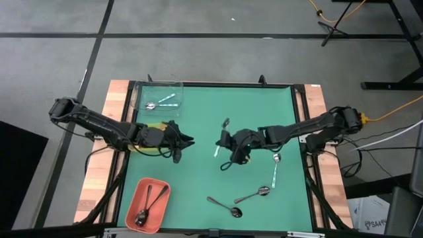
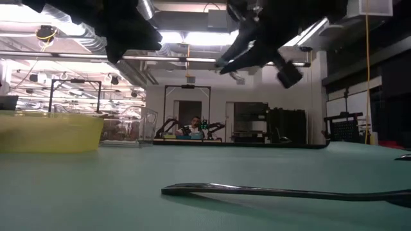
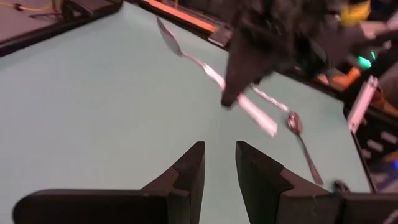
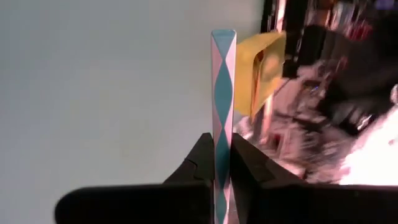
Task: Sort silverware by color (type)
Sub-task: Put the white spoon into the transparent bin
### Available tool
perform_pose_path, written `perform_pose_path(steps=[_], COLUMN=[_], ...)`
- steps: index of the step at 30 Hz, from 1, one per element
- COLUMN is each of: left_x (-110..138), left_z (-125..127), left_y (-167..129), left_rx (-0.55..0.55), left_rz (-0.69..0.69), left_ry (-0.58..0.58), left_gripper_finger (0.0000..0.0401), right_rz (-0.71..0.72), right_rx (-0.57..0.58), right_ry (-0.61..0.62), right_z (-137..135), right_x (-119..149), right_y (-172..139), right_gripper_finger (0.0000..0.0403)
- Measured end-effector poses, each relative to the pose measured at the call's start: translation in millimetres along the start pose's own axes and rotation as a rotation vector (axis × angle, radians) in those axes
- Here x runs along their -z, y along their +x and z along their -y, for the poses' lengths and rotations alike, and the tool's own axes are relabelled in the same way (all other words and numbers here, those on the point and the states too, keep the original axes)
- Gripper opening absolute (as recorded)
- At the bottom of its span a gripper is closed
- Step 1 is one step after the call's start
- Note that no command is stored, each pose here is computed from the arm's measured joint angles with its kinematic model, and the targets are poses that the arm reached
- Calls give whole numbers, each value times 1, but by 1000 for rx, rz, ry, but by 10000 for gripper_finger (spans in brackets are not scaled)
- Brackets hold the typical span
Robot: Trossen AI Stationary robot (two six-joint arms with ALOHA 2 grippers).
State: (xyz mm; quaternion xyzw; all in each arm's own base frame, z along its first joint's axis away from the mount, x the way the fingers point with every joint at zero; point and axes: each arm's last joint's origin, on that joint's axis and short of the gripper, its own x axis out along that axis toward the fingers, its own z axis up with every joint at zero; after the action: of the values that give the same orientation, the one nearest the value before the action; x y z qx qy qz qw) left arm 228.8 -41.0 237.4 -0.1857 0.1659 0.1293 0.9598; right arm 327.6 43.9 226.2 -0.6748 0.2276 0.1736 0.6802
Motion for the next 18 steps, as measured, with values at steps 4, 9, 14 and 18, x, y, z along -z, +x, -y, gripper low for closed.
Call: perform_pose_path(steps=[4, 9, 14, 18], left_x=[-8, -17, -17, -14], left_z=[-7, -16, -23, -24], left_y=[3, 9, 22, 36], left_rx=[-30, -23, -18, -17], left_rz=[52, 98, 98, 112], left_ry=[-88, -227, -279, -287], left_gripper_finger=[85, 85, 85, 85], right_rz=[-54, -86, -93, -89], right_rx=[6, 14, 77, 106], right_ry=[-211, -327, -345, -347], right_z=[-5, -10, -6, -3], right_x=[-1, -2, -3, -4], right_y=[15, 27, 31, 31], right_gripper_finger=[16, 16, 16, 16])
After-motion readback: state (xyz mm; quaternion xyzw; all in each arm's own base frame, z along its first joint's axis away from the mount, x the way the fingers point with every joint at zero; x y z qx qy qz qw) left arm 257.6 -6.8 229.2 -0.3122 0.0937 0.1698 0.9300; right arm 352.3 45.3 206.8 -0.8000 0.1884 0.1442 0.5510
